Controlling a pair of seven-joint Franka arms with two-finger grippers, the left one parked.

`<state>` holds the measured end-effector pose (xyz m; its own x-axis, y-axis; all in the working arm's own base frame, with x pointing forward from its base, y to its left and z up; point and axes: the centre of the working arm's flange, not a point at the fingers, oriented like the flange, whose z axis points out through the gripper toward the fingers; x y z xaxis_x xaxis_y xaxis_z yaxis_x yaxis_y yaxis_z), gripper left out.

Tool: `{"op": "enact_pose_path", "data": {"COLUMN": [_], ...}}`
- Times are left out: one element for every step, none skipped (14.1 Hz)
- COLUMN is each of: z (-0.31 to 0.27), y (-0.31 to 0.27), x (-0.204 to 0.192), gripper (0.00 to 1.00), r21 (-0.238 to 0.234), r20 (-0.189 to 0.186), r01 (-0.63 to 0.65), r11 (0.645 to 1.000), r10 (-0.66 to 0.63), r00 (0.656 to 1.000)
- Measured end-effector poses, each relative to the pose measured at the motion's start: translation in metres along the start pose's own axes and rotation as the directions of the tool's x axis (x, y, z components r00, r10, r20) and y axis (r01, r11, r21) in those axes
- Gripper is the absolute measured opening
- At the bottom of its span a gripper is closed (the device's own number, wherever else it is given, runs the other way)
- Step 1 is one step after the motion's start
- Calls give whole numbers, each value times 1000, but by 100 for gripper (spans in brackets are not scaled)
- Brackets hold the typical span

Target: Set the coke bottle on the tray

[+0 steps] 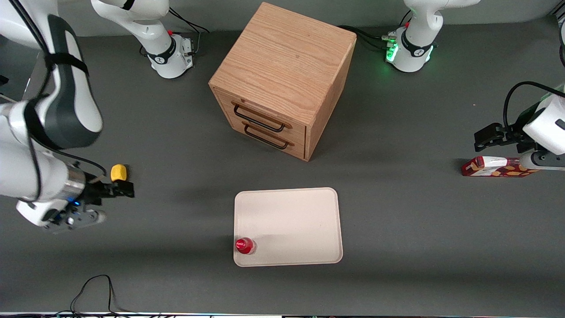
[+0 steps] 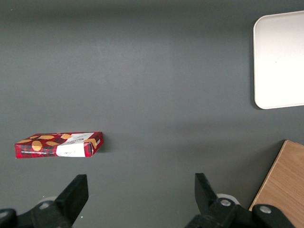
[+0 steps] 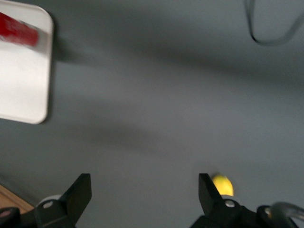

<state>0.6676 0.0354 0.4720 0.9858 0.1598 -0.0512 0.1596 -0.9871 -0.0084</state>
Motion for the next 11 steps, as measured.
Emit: {"op": "enact_pose_path", "data": {"z": [-5, -9, -15, -21, -29, -36, -43, -47, -49, -50, -51], "y": [12, 22, 33, 45, 57, 69, 79, 84, 84, 83, 83], "x": [-16, -31, -45, -57, -68, -77, -82, -85, -86, -85, -85], "gripper": [100, 100, 100, 100, 100, 100, 100, 100, 100, 100, 100], "r21": [9, 22, 34, 46, 50, 51, 51, 51, 51, 51, 51], "r20": [7, 12, 11, 7, -1, -11, -22, -29, -32, -34, -36], "r01": [-31, -61, -91, -121, -147, -171, -190, -199, -201, -199, -198], "r11": [999, 998, 995, 992, 988, 984, 981, 979, 978, 979, 979], "r10": [31, 61, 91, 121, 147, 171, 191, 201, 202, 201, 200], "r00": [1000, 998, 996, 993, 989, 985, 981, 979, 979, 979, 979]}}
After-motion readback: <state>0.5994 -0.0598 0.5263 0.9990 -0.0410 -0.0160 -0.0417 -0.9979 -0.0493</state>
